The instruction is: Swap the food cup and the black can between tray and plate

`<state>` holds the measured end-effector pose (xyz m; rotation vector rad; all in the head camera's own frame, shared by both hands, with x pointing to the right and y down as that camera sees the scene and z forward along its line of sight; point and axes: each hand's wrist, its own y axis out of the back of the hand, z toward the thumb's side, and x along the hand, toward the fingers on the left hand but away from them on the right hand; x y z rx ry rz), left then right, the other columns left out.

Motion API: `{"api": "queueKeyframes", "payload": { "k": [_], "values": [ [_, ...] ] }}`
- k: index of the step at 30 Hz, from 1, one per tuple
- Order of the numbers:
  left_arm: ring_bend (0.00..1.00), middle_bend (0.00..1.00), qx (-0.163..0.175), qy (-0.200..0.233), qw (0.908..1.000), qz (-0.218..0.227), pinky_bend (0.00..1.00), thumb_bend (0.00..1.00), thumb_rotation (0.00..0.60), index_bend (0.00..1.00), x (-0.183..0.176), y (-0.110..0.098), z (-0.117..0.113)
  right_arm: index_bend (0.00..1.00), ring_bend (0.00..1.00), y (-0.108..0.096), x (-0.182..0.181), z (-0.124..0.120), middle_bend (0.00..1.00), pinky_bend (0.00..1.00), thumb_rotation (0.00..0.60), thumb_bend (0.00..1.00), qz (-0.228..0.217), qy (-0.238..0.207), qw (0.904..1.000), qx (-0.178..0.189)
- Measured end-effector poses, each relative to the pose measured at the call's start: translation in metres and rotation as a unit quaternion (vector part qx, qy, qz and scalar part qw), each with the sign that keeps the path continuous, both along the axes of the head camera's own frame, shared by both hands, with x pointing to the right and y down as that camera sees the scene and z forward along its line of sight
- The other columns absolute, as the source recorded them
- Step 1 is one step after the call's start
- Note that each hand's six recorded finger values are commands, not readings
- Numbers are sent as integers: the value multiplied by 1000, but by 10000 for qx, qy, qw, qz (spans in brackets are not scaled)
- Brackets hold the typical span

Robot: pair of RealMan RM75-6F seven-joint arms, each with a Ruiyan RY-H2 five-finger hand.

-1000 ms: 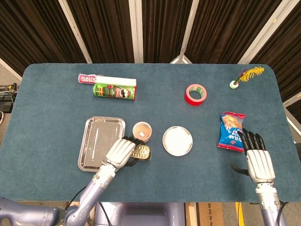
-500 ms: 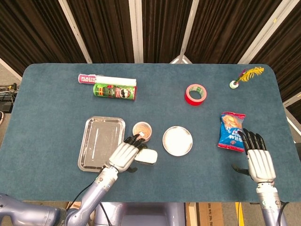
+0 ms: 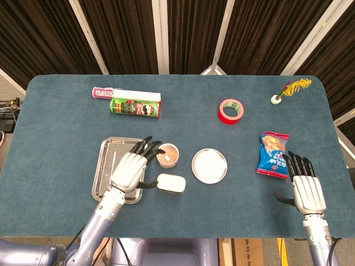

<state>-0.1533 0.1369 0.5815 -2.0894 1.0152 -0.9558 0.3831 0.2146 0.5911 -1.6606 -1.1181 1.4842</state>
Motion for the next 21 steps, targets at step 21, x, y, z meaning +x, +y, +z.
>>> {"api": "queueKeyframes", "payload": {
  "k": [21],
  "values": [
    [0, 0, -924, 197, 9955, -48, 2, 15, 600, 193, 28, -31, 83, 0, 0, -1, 0, 12, 0, 0, 600, 2, 40, 62, 9998, -159]
  ]
}}
